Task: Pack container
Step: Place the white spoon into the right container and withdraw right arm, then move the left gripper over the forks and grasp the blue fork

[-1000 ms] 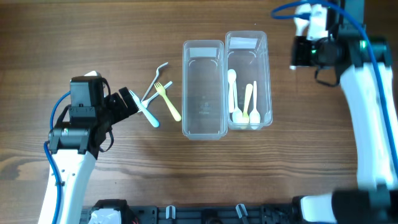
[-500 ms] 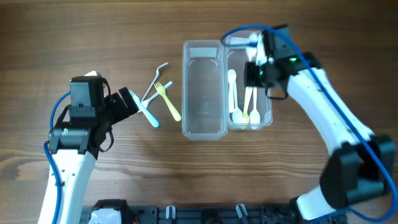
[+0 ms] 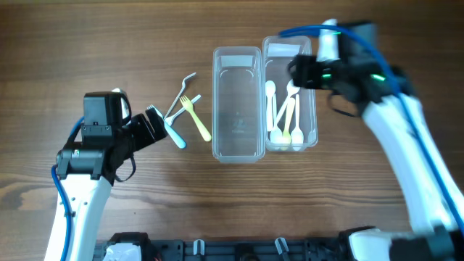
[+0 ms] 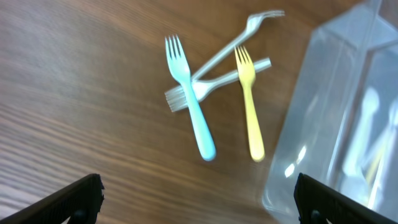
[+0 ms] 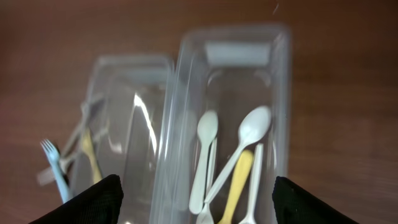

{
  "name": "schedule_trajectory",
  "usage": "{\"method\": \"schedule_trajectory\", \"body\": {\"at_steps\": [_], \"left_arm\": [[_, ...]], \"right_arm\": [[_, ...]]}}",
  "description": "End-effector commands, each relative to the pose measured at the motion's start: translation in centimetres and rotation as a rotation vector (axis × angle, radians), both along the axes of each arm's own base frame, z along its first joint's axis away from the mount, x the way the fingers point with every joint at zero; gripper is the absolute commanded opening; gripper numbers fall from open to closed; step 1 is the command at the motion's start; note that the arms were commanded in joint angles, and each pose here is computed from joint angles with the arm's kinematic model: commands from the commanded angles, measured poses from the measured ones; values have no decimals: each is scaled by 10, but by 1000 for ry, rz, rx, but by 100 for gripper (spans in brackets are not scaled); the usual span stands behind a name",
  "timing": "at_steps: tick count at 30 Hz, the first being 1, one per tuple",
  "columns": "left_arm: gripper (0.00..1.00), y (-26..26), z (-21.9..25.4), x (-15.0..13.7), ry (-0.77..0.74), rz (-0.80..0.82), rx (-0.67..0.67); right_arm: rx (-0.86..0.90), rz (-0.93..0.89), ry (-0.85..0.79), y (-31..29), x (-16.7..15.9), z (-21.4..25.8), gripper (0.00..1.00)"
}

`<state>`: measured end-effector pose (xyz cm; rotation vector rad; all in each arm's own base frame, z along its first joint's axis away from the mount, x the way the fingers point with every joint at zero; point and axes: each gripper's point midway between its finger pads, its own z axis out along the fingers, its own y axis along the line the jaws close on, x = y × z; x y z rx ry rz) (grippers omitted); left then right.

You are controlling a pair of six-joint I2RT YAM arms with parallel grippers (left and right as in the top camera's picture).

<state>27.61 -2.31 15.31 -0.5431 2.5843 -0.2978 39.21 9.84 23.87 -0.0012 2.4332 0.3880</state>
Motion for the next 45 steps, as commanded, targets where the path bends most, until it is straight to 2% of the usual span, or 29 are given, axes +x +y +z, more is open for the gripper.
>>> {"method": "schedule_trajectory", "body": {"at_steps": [1, 5, 9, 13, 17, 21, 24, 33, 42, 45], "left_arm": [[99, -15, 6, -2, 7, -41, -70], [81, -14, 6, 0, 12, 16, -98], [78, -11, 4, 13, 59, 91, -116], [77, -12, -15, 41, 158, 97, -109], [61, -18, -46, 66, 279, 94, -100], [58, -30, -74, 80, 368, 66, -80], [55, -34, -95, 74, 439, 101, -38], [57, -42, -138, 56, 578, 87, 49], [56, -37, -160, 44, 610, 92, 71], [52, -36, -167, 39, 612, 92, 73]], "right_arm": [[23, -82, -109, -36, -18, 53, 77], [17, -170, -94, -69, -38, 60, 79], [10, -209, -45, -83, -49, 53, 84], [6, -210, 15, -83, -54, 40, 84], [4, -210, 57, -83, -56, 30, 84], [2, -210, 90, -83, -59, 19, 83], [0, -209, 109, -83, -59, 14, 82], [-18, -190, 143, -83, -60, 4, 77], [-18, -190, 141, -83, -59, 4, 75], [-19, -191, 142, -83, -59, 4, 75]]}}
